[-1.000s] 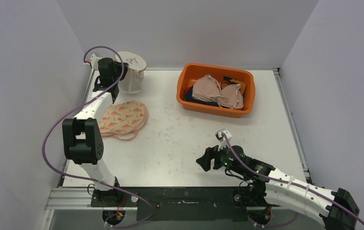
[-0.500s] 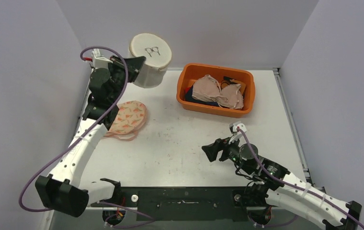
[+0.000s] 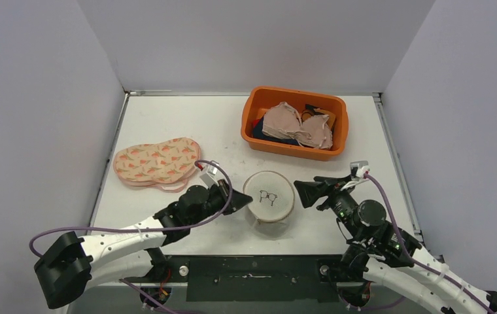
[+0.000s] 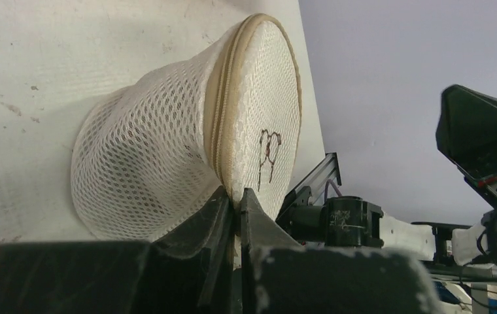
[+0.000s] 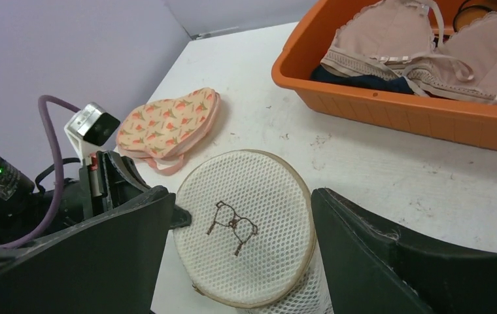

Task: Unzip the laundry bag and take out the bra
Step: Place the laundry bag at the center of the board.

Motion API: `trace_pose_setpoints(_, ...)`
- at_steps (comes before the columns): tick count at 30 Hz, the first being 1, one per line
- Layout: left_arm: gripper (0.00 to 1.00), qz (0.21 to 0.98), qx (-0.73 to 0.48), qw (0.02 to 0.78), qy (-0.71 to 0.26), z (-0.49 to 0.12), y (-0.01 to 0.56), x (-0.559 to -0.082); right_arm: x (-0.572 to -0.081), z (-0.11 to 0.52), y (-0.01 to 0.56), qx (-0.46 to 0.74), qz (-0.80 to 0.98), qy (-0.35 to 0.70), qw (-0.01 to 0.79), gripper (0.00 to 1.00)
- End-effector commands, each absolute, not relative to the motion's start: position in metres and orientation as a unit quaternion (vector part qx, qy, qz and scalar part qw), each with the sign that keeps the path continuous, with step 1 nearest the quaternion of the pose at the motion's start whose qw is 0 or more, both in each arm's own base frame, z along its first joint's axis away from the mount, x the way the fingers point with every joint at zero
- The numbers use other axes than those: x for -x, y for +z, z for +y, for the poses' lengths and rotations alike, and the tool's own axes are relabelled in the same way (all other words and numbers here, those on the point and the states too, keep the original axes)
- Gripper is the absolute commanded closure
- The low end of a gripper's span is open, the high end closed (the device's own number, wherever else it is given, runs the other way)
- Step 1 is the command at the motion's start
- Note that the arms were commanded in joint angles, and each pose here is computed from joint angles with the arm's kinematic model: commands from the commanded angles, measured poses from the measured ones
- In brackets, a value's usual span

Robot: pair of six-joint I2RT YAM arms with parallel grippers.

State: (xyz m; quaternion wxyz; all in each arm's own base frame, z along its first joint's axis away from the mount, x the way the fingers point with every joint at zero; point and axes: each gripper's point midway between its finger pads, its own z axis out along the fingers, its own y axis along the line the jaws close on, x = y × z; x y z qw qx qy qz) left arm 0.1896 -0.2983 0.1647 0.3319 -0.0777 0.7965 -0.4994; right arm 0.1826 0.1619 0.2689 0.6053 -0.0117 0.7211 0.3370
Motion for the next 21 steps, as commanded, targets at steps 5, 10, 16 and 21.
trace_pose_setpoints(5, 1.00, 0.714, 0.112, 0.402, -0.563, -0.284, 0.187, -0.189, -0.166, 0.196, 0.194, 0.059, 0.780, 0.361, 0.508, 0.22)
trace_pose_setpoints(10, 1.00, 0.697, 0.153, 0.400, -0.575, -0.271, 0.189, -0.189, -0.143, 0.210, 0.171, 0.067, 0.793, 0.412, 0.445, 0.24)
trace_pose_setpoints(16, 1.00, 0.677, 0.256, 0.362, -0.587, -0.257, 0.192, -0.193, -0.132, 0.232, 0.188, 0.078, 0.762, 0.482, 0.427, 0.26)
trace_pose_setpoints(21, 1.00, 0.671, 0.313, 0.342, -0.578, -0.259, 0.192, -0.193, -0.140, 0.247, 0.172, 0.072, 0.789, 0.460, 0.401, 0.29)
